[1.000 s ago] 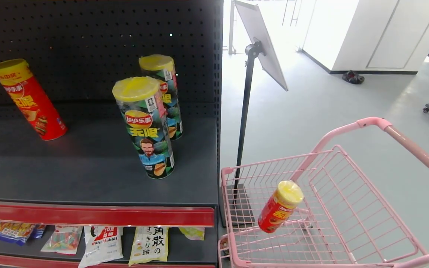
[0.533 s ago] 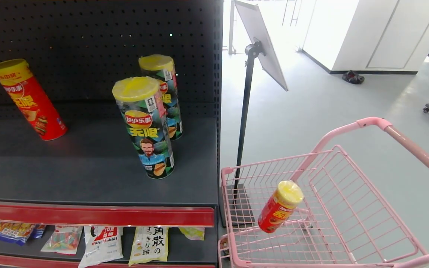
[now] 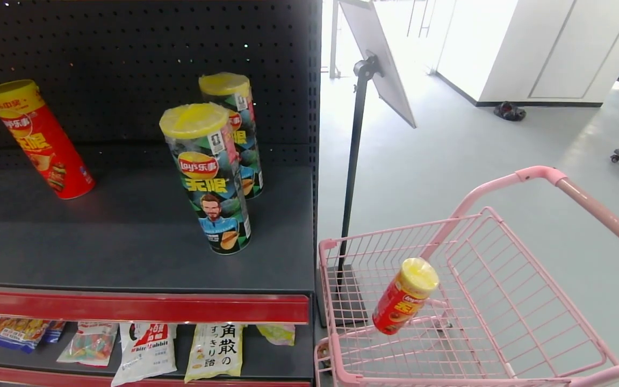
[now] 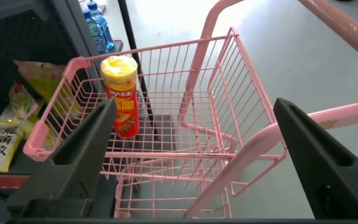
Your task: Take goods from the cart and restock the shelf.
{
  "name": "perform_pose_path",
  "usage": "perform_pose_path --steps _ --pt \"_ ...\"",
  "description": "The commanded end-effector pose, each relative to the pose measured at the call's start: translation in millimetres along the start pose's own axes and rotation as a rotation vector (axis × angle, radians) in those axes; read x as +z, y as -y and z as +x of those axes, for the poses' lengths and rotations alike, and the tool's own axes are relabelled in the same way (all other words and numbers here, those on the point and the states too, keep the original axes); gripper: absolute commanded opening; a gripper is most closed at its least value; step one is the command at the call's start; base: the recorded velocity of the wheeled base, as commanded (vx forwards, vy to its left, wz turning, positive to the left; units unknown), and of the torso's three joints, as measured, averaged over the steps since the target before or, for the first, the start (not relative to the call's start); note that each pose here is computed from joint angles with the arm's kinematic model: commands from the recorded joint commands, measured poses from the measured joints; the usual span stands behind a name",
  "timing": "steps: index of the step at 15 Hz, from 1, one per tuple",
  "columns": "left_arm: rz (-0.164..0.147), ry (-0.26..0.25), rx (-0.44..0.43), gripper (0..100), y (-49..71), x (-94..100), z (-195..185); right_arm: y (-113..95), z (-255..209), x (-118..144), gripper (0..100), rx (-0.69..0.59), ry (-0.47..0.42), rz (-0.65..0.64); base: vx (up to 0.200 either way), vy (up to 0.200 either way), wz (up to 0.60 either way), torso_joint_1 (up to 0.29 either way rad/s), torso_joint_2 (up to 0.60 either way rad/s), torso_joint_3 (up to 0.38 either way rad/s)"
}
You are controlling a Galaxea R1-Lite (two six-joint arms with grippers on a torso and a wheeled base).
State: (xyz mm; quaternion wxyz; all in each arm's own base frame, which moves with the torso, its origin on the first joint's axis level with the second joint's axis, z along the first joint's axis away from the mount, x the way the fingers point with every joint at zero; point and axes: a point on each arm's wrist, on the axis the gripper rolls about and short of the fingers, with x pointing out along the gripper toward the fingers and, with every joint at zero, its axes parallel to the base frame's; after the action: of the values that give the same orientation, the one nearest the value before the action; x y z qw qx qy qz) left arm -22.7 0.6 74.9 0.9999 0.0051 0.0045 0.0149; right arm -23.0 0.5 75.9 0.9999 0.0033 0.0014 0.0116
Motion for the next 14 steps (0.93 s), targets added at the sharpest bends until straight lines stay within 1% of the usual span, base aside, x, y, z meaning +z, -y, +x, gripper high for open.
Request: perform_pose_path --steps 1,5,14 --pt "0.001 0.0 0.001 100 0.0 0.3 0.0 0.0 0.1 0.0 100 0.0 0.0 0.001 0.0 0.0 0.0 -0.139 0.37 0.203" --pt "0.001 -0.002 0.001 100 0.0 -0.1 0.1 0.0 0.1 0.0 100 0.001 0.0 0.001 0.0 0.0 0.0 -0.165 0.42 0.239" --pt "0.001 0.0 0.001 100 0.0 0.3 0.0 0.0 0.1 -0.1 100 0.0 -0.002 0.001 0.0 0.0 0.0 -0.2 0.54 0.337"
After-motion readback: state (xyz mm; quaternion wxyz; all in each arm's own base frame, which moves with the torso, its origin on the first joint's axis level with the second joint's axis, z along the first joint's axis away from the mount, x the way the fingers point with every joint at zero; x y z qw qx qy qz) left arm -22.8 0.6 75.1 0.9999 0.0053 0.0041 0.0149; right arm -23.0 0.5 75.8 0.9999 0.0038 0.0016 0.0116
